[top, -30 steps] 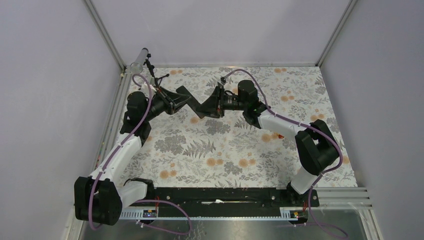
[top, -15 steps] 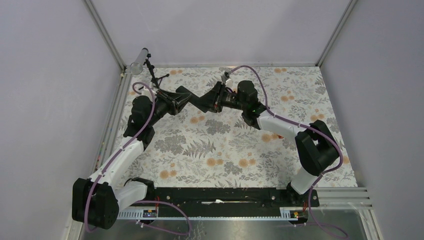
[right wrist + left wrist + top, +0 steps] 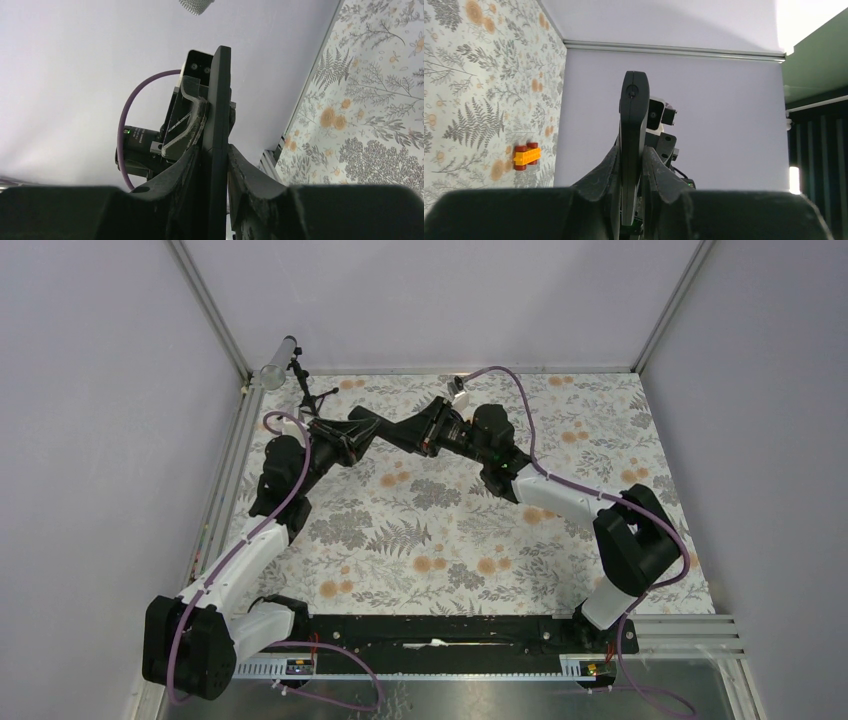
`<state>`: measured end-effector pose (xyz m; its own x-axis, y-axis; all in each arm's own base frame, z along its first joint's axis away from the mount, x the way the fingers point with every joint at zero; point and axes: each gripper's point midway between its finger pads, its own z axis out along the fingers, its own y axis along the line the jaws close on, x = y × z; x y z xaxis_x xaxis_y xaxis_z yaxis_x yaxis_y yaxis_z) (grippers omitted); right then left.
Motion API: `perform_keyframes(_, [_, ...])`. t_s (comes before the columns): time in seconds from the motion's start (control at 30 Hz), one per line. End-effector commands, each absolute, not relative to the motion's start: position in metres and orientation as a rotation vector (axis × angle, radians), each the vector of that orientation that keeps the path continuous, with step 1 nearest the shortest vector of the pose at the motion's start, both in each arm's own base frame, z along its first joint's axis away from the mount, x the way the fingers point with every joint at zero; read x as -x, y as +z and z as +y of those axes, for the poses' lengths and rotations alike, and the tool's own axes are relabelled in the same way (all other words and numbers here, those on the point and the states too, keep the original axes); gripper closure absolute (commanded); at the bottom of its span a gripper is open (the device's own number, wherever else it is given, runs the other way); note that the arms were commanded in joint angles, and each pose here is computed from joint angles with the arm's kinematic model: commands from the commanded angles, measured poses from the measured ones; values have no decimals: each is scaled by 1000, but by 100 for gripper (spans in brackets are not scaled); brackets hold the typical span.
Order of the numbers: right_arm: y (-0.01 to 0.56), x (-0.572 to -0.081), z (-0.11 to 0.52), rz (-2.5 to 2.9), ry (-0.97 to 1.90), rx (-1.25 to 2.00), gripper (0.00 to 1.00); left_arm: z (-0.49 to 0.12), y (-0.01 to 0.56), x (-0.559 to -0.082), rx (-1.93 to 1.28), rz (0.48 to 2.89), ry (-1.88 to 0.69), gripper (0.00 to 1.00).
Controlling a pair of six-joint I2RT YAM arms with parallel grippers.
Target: Load the batteries into the remote control
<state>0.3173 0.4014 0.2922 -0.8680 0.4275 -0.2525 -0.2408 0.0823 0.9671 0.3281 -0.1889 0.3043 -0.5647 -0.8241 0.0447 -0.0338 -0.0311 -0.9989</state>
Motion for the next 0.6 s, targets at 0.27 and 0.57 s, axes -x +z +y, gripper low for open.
perform_keyframes(0.27, [284,-344,410,1788,1671,-236,76,-204,411,-277,724,1420,-2074,100])
perform_keyframes(0.57, [295,-350,421,1744,1689,-220,66,-207,422,-266,708,1416,-2146,100])
